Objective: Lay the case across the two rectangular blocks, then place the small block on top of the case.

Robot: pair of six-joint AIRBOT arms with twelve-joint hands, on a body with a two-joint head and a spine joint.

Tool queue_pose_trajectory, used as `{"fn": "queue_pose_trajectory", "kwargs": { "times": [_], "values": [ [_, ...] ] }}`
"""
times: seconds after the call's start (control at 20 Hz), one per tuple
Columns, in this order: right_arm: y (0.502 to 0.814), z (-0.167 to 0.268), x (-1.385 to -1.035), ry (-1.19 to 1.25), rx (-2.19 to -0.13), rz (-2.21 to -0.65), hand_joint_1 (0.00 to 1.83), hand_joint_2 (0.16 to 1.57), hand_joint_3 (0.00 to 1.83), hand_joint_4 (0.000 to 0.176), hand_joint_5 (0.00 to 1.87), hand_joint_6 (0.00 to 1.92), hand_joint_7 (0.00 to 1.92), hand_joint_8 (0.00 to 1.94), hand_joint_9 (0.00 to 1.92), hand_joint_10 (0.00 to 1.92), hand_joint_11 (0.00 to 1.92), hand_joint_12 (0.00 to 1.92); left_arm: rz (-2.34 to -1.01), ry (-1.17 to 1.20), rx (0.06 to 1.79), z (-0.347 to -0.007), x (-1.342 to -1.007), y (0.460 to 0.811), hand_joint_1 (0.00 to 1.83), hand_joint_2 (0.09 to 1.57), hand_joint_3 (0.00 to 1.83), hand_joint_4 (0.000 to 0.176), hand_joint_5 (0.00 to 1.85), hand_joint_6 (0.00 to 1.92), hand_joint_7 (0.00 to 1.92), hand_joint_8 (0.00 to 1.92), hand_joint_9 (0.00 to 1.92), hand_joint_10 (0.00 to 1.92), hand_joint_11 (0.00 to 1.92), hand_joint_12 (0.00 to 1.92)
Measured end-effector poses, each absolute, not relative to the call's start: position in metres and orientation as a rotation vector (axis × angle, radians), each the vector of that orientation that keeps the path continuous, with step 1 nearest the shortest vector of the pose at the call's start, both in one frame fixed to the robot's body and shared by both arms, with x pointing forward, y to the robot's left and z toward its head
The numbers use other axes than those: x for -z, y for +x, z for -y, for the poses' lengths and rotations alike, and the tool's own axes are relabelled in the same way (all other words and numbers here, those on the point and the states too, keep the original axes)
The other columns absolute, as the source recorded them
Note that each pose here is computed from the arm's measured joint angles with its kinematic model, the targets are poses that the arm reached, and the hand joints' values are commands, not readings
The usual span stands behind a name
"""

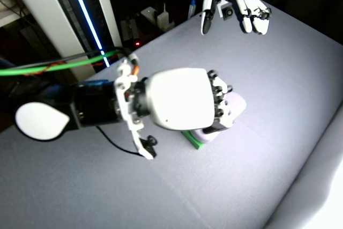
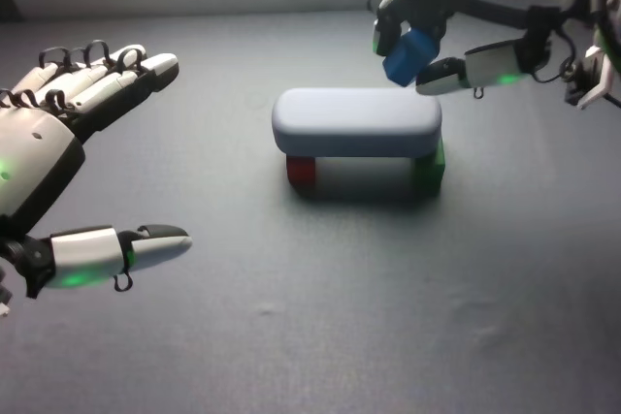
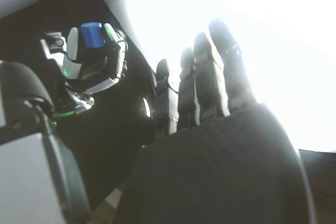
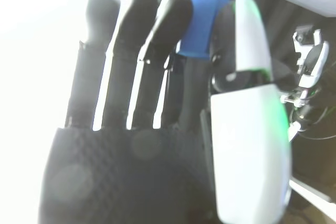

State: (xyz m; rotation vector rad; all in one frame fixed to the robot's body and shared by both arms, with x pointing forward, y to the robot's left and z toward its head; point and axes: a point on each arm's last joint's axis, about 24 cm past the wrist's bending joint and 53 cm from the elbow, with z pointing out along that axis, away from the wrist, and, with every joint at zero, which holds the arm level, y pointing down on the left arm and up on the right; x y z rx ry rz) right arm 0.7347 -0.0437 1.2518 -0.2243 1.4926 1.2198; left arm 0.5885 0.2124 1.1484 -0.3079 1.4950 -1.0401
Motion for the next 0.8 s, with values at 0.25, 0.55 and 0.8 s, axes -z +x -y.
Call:
{"fn": "queue_pose_trajectory", "kwargs": {
  "times": [0.25, 0.55, 0.8],
  "values": [
    [0.752, 0.041, -1.23, -0.21, -1.139, -1.567, 1.25, 1.05, 0.0, 0.0, 1.01, 0.95, 1.21, 0.63, 1.08, 0.86, 0.88, 1.43, -1.507, -0.297, 1.064, -0.206, -1.146, 0.588, 0.86, 0.9, 0.0, 0.021, 0.24, 0.0, 0.16, 0.0, 0.19, 0.0, 0.0, 0.85],
    [0.756, 0.034, -1.214, -0.24, -1.083, -1.617, 1.26, 1.05, 0.0, 0.0, 0.98, 1.01, 1.29, 0.47, 1.12, 0.75, 0.82, 1.31, -1.51, -0.299, 1.072, -0.203, -1.145, 0.59, 0.86, 0.9, 0.0, 0.028, 0.24, 0.0, 0.16, 0.0, 0.19, 0.0, 0.0, 0.84],
    [0.755, 0.029, -1.209, -0.259, -1.066, -1.633, 1.12, 1.02, 0.0, 0.0, 0.66, 0.12, 0.92, 0.57, 0.89, 0.72, 0.6, 1.4, -1.513, -0.301, 1.076, -0.202, -1.144, 0.59, 0.85, 0.91, 0.0, 0.026, 0.25, 0.0, 0.16, 0.0, 0.2, 0.0, 0.0, 0.84]
  ]
}}
